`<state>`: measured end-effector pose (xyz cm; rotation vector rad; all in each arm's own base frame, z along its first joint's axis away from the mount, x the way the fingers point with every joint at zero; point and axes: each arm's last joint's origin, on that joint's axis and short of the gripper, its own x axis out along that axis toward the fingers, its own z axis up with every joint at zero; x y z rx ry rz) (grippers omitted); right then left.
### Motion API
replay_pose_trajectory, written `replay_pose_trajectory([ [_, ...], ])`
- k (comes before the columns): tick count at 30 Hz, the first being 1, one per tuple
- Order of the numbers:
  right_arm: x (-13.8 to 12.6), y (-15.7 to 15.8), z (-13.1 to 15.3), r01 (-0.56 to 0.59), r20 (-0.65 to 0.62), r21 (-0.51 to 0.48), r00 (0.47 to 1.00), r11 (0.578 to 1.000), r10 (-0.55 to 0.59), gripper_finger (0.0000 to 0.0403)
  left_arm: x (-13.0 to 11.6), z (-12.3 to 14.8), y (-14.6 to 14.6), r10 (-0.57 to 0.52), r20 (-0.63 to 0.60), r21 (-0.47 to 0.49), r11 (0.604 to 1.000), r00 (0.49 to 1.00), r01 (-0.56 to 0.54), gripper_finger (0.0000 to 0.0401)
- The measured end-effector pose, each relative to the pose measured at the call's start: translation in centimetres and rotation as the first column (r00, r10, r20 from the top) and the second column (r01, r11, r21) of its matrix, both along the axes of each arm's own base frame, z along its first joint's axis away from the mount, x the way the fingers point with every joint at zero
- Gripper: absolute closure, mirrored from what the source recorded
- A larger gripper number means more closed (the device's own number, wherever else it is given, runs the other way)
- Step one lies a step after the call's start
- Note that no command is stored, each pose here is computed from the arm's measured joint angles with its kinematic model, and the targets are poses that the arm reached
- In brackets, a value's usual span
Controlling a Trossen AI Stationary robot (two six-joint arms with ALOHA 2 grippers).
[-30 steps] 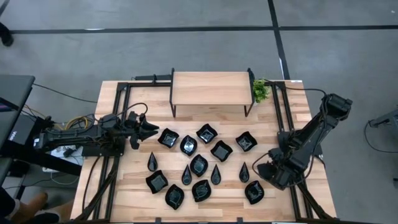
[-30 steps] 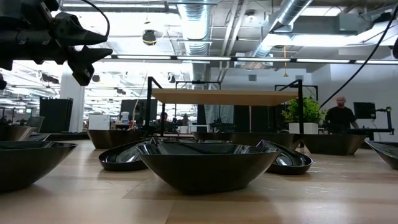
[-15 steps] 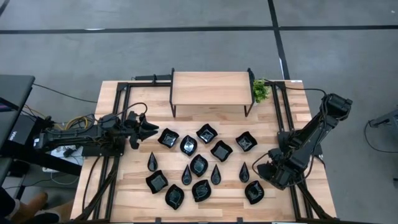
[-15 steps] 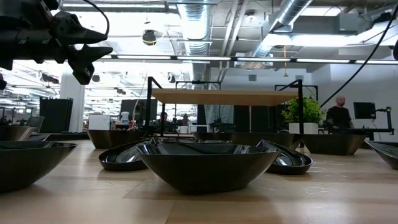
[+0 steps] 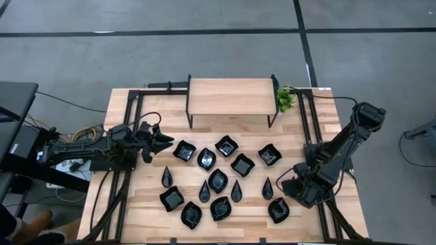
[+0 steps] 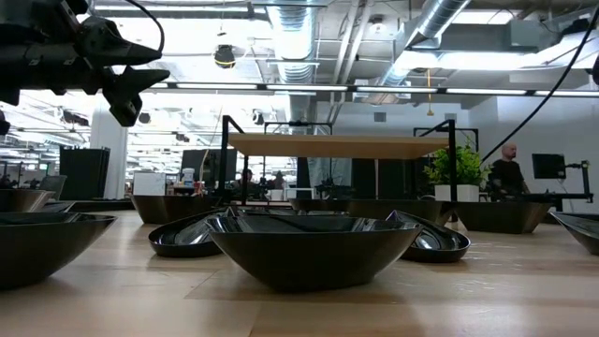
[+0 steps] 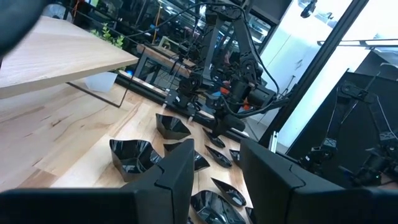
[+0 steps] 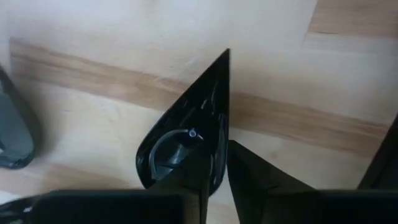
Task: Pick & Place Mini shaped plates
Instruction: Put the black drop shaped plate on the shelf
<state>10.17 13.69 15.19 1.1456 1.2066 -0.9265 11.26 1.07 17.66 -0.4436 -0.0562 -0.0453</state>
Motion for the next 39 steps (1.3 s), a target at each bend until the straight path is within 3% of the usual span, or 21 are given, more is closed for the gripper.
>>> replay_pose_trajectory([
  [12, 0.04, 0.05, 0.65, -0.004, -0.013, -0.021, 1.0, 1.0, 0.003, 0.0398, 0.0, 0.03, 0.0, 0.0, 0.002, 0.0, 1.0, 1.0, 0.0, 0.027],
  [23, -0.2, 0.23, 0.66, -0.019, 0.013, -0.037, 1.0, 0.999, 0.019, 0.0297, -0.01, 0.08, 0.0, 0.0, 0.008, 0.001, 1.0, 1.0, 0.0, 0.027],
  [27, -0.2, 0.1, 0.46, -0.015, 0.011, -0.04, 1.0, 0.999, 0.015, 0.0282, -0.01, 0.1, 0.0, 0.0, 0.009, 0.001, 1.0, 1.0, 0.0, 0.027],
  [39, -0.32, -0.11, -0.19, -0.018, 0.016, -0.038, 1.0, 0.999, 0.019, 0.0344, -0.01, 0.15, 0.0, 0.0, 0.015, 0.005, 1.0, 1.0, 0.0, 0.027],
])
